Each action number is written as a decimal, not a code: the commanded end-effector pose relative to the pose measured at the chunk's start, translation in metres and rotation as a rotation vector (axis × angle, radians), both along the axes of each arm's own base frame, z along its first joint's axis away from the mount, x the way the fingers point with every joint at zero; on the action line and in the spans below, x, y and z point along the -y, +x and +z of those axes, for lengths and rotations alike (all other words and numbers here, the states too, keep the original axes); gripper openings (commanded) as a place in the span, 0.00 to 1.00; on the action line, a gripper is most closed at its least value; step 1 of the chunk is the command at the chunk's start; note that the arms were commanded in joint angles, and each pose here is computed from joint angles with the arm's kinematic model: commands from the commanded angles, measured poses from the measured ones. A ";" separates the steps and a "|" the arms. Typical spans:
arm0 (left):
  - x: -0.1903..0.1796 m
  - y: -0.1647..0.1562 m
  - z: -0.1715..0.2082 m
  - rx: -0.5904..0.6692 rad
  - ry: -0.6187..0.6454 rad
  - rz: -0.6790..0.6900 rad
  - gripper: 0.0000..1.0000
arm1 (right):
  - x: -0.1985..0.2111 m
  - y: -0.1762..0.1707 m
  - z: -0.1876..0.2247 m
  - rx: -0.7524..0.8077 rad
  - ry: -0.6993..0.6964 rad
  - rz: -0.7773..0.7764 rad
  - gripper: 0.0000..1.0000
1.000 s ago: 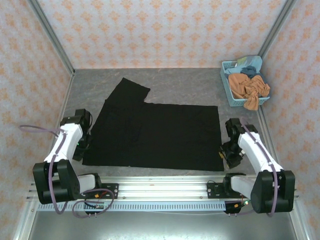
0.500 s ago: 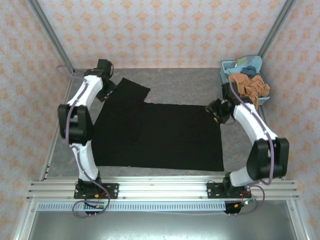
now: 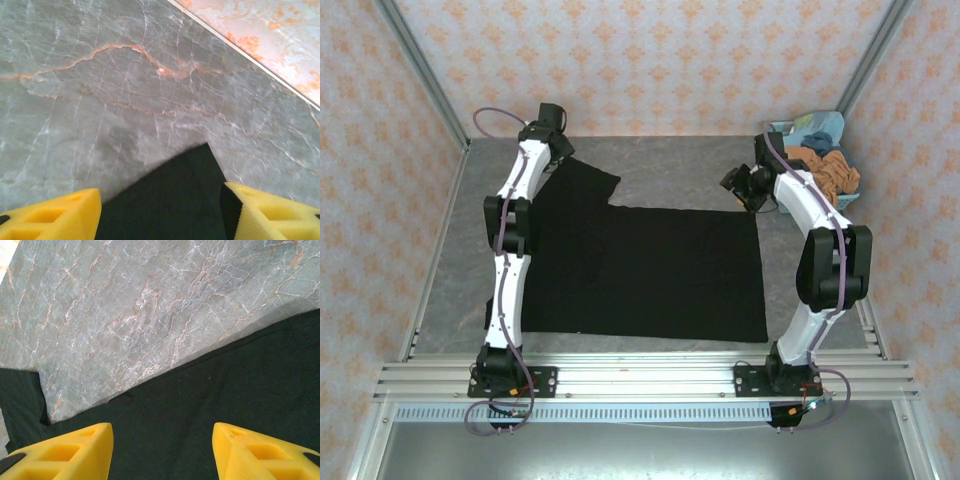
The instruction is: Fold and stack the t-shirts
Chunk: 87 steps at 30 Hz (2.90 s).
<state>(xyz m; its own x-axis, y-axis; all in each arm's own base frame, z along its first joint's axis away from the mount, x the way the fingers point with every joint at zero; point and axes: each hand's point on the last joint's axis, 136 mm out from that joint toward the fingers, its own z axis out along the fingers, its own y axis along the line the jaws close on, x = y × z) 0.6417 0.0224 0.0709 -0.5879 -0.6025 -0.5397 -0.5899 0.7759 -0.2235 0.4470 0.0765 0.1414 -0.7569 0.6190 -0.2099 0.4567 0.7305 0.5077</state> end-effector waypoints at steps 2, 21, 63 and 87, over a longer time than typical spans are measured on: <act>-0.014 0.026 -0.003 0.117 0.012 0.088 0.67 | -0.003 0.003 0.009 0.024 0.024 -0.006 0.54; 0.056 -0.032 -0.093 -0.239 -0.075 -0.044 0.68 | -0.009 -0.006 -0.006 0.010 0.070 -0.009 0.54; 0.032 -0.072 -0.007 -0.304 0.150 -0.093 0.00 | 0.080 0.005 -0.100 -0.330 -0.341 -0.451 0.48; 0.021 -0.084 0.046 -0.250 0.215 -0.119 0.00 | 0.076 0.011 -0.103 -0.345 -0.325 -0.442 0.00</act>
